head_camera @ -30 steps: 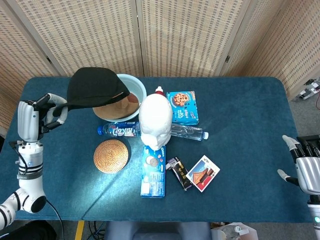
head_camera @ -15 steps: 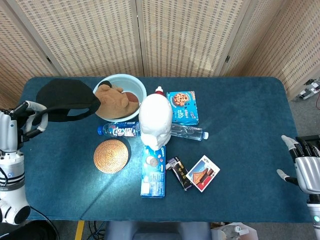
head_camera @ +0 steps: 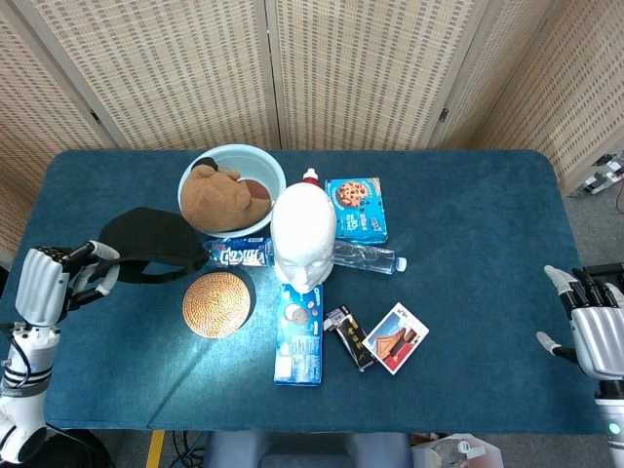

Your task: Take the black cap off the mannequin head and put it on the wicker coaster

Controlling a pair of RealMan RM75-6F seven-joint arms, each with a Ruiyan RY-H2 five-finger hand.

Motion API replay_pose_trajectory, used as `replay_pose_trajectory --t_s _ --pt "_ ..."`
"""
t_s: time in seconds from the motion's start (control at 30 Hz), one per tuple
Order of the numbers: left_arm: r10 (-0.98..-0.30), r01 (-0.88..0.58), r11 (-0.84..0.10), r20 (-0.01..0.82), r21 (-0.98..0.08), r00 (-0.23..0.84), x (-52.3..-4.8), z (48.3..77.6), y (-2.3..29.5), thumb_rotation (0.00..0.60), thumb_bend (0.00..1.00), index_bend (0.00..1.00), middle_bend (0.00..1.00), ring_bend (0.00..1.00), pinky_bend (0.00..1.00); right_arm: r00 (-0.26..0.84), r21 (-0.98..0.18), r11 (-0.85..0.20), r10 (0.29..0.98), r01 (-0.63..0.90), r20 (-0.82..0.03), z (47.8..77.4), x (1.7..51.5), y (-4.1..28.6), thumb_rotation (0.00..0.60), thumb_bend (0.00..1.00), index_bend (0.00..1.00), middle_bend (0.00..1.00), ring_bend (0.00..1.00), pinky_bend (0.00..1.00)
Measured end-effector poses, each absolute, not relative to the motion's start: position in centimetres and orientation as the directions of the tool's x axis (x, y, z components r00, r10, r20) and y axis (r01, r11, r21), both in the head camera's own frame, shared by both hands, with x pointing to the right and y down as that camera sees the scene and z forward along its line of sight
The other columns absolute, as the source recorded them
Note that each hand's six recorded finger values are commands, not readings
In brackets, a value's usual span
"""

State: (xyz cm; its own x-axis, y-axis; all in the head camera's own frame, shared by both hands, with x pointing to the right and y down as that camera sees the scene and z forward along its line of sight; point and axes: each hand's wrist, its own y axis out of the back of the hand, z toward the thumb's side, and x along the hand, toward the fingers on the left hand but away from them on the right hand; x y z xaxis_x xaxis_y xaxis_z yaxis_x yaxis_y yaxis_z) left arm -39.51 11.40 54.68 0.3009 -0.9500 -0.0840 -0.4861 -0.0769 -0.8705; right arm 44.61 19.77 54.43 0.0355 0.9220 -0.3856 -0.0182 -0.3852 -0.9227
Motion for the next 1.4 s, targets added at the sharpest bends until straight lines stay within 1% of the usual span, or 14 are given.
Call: replay_pose_trajectory --t_s 0.33,0.47,0.63,0.73,1.0,1.1,1.17,1.27,1.3,1.4 --pt "-0.921 -0.439 -0.171 -0.016 -0.882 0.39 -38.5 58.5 13.3 0.6 0.39 0.66 1.0 1.0 1.0 0.027 -0.925 -0.38 0.924 -0.021 -0.38 54.1 44.6 19.9 0.6 0.03 0.12 0.2 0.1 0.18" --pt "-0.904 -0.414 -0.171 -0.024 -0.894 0.427 -38.0 59.7 13.7 0.6 0.39 0.65 1.0 1.0 1.0 0.023 -0.925 -0.38 0.924 -0.026 -0.381 54.0 44.7 20.0 0.6 0.03 0.12 0.2 0.1 0.18" --pt "-0.883 -0.426 -0.167 -0.058 -0.889 0.466 -36.8 60.2 13.4 0.6 0.39 0.65 1.0 1.0 1.0 0.022 -0.927 -0.373 0.927 -0.025 -0.374 53.8 44.6 20.0 0.6 0.03 0.12 0.2 0.1 0.18" --pt "-0.872 -0.411 -0.189 -0.039 -0.892 0.487 -36.4 60.9 13.7 0.6 0.39 0.65 1.0 1.0 1.0 0.019 -0.926 -0.377 0.926 -0.024 -0.378 53.9 44.7 20.1 0.6 0.03 0.12 0.2 0.1 0.18" --pt "-0.839 -0.308 -0.265 0.062 -0.914 0.541 -36.6 63.5 15.4 0.6 0.39 0.65 1.0 1.0 1.0 0.017 -0.926 -0.377 0.926 -0.026 -0.378 53.9 44.8 20.1 0.6 0.03 0.12 0.2 0.1 0.18" --pt "-0.822 -0.256 -0.316 0.129 -0.914 0.555 -36.7 64.9 16.0 0.6 0.39 0.63 1.0 1.0 1.0 0.016 -0.925 -0.38 0.925 -0.025 -0.381 54.0 44.8 20.1 0.6 0.03 0.12 0.2 0.1 0.18" --pt "-0.815 -0.236 -0.339 0.159 -0.911 0.557 -36.8 65.5 16.2 0.6 0.39 0.6 1.0 1.0 1.0 0.016 -0.924 -0.383 0.924 -0.025 -0.383 54.1 44.8 20.1 0.6 0.03 0.12 0.2 0.1 0.18" --pt "-0.803 -0.204 -0.378 0.211 -0.903 0.557 -37.0 66.3 16.5 0.6 0.38 0.48 1.0 1.0 1.0 0.018 -0.924 -0.381 0.924 -0.024 -0.382 54.1 44.7 20.1 0.6 0.04 0.12 0.2 0.1 0.18" --pt "-0.8 -0.191 -0.393 0.231 -0.9 0.554 -37.2 66.5 16.5 0.6 0.38 0.46 1.0 1.0 1.0 0.017 -0.924 -0.381 0.924 -0.024 -0.381 54.1 44.7 20.1 0.6 0.03 0.12 0.2 0.1 0.18" --pt "-0.786 -0.141 -0.44 0.305 -0.887 0.537 -37.7 67.4 16.7 0.6 0.38 0.44 1.0 1.0 1.0 0.016 -0.924 -0.382 0.924 -0.026 -0.383 54.2 44.8 20.2 0.6 0.03 0.12 0.2 0.1 0.18"
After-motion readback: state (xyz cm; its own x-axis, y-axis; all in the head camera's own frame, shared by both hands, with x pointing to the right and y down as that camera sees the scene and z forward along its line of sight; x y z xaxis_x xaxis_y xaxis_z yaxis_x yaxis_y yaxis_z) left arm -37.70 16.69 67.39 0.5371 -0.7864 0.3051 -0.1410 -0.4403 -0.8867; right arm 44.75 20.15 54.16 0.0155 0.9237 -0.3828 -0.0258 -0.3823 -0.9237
